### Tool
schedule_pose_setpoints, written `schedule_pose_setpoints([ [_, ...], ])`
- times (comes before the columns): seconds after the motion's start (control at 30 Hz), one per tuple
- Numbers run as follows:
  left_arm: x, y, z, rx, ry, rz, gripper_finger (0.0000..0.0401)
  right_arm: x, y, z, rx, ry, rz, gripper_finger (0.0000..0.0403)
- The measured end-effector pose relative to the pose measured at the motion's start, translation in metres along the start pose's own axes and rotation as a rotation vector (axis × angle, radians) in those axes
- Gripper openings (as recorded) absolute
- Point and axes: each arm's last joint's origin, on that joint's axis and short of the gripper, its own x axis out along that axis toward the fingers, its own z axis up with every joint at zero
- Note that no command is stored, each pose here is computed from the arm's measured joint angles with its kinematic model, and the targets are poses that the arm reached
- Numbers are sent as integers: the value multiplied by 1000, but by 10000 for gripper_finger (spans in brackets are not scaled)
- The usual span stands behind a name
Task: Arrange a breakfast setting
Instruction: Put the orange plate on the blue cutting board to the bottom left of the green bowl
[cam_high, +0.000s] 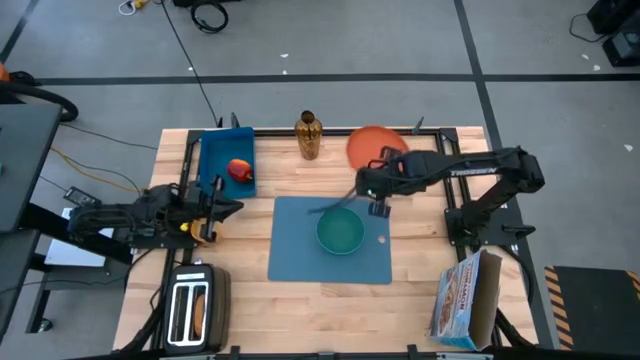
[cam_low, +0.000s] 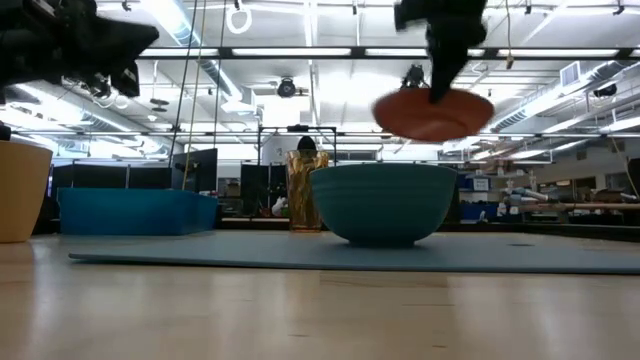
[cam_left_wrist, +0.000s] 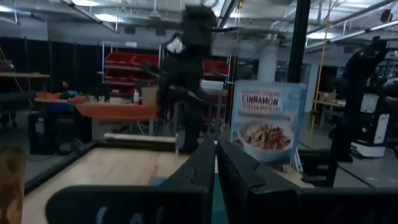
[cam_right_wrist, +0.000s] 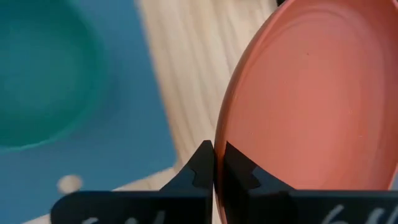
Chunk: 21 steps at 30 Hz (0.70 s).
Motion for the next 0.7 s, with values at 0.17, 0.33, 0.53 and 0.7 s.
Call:
schedule_pose_setpoints([
  [0.17,4,-1,18,26,9,0,25,-26,26,16,-199,-174,49,14],
  [0.33,9,-3,35,27,57,4,25,-36,54,40,-347,-307,77,14],
  [0.53,11,-5,60,27,57,4,25,-28,98,71,-510,-362,179,14],
  [0.7,9,-7,85,33,-9,-1,25,-18,141,89,-624,-397,260,14],
])
